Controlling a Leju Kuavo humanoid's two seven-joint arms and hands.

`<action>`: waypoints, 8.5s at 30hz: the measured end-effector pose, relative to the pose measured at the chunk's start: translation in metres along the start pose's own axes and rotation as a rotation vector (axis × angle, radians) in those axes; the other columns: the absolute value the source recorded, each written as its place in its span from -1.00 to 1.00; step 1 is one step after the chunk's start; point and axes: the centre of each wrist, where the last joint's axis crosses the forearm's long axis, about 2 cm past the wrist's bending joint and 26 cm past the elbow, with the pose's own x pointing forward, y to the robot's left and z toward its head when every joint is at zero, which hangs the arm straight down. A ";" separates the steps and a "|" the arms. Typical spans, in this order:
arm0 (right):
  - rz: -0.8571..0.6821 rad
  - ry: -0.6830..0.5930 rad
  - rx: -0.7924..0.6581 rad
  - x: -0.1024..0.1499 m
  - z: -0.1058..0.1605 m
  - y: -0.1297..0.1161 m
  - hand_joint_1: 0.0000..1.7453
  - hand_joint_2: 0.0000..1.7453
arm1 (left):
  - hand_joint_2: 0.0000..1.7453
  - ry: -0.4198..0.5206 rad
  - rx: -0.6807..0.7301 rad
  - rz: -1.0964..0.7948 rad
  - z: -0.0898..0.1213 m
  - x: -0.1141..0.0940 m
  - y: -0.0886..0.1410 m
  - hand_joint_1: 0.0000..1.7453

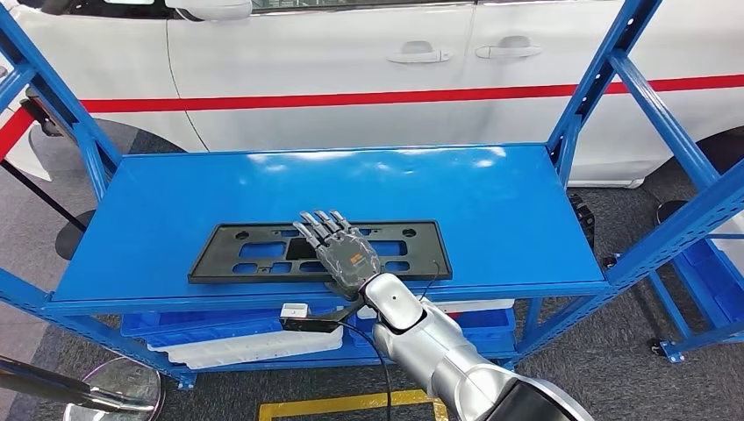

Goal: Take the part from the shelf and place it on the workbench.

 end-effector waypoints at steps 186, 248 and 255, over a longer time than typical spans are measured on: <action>-1.695 -0.877 -0.226 -0.051 0.090 -0.136 1.00 1.00 | 1.00 -0.060 -0.016 0.056 0.001 -0.006 0.007 -1.00; -1.585 -0.931 -0.086 -0.033 0.086 -0.119 1.00 1.00 | 1.00 0.033 0.110 0.086 -0.003 0.001 0.037 -1.00; -1.585 -0.916 -0.088 -0.034 0.086 -0.117 1.00 1.00 | 1.00 0.024 0.102 0.081 -0.003 0.001 0.039 -1.00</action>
